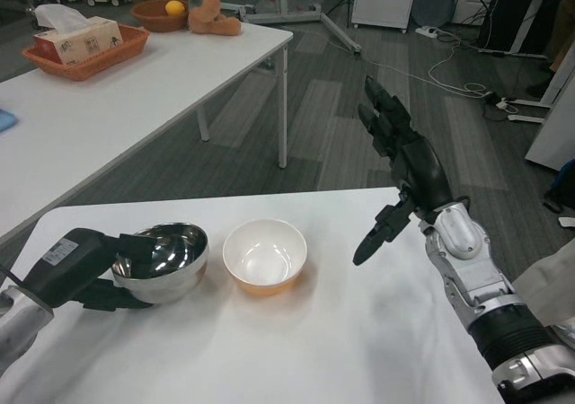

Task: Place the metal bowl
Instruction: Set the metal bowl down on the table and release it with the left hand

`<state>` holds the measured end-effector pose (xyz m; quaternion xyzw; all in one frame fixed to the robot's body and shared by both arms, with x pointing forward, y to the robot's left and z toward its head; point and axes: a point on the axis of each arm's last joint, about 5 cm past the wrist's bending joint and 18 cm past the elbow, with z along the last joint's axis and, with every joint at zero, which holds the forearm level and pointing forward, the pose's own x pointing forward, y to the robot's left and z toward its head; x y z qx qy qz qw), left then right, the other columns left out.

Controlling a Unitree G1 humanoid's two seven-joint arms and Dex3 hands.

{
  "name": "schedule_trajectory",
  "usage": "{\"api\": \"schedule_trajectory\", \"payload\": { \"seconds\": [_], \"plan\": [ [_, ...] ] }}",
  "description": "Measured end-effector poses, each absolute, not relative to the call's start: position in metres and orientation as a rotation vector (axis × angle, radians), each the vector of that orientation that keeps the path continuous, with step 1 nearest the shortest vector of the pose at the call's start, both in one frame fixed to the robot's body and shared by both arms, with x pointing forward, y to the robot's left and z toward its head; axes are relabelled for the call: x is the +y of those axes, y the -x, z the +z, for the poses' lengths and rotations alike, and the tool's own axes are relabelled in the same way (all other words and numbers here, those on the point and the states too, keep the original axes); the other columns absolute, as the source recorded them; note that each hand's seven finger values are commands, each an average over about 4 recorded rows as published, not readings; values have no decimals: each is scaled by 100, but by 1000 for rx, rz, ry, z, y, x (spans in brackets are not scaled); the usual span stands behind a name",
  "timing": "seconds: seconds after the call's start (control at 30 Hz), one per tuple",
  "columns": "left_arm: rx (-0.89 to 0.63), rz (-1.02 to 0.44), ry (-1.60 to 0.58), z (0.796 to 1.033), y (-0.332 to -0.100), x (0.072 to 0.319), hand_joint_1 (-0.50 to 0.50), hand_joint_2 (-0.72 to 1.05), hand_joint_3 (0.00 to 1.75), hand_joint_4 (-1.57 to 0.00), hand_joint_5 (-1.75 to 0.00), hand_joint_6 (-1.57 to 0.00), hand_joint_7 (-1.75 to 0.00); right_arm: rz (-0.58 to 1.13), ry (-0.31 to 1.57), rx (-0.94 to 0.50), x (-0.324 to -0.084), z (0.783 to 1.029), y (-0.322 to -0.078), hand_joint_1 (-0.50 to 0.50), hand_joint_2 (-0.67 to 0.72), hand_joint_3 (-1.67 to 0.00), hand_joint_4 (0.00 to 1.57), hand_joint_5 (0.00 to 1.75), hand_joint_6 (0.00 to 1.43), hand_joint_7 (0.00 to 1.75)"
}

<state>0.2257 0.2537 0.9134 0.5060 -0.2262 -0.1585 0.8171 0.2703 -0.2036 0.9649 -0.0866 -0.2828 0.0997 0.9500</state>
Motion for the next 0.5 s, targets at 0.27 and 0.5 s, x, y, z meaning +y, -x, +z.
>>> {"api": "schedule_trajectory", "payload": {
  "seconds": [0.27,0.5],
  "plan": [
    [-453,-358,-1098,916,-224,259,-50,105,9,-150,0,-147,-168,199,178,-564,-205,963,-271,-42,34,0,0,0,0,0],
    [-436,-386,-1106,916,-224,259,-50,105,9,-146,0,-147,-168,196,178,-556,-205,962,-271,-42,34,0,0,0,0,0]
  ]
}}
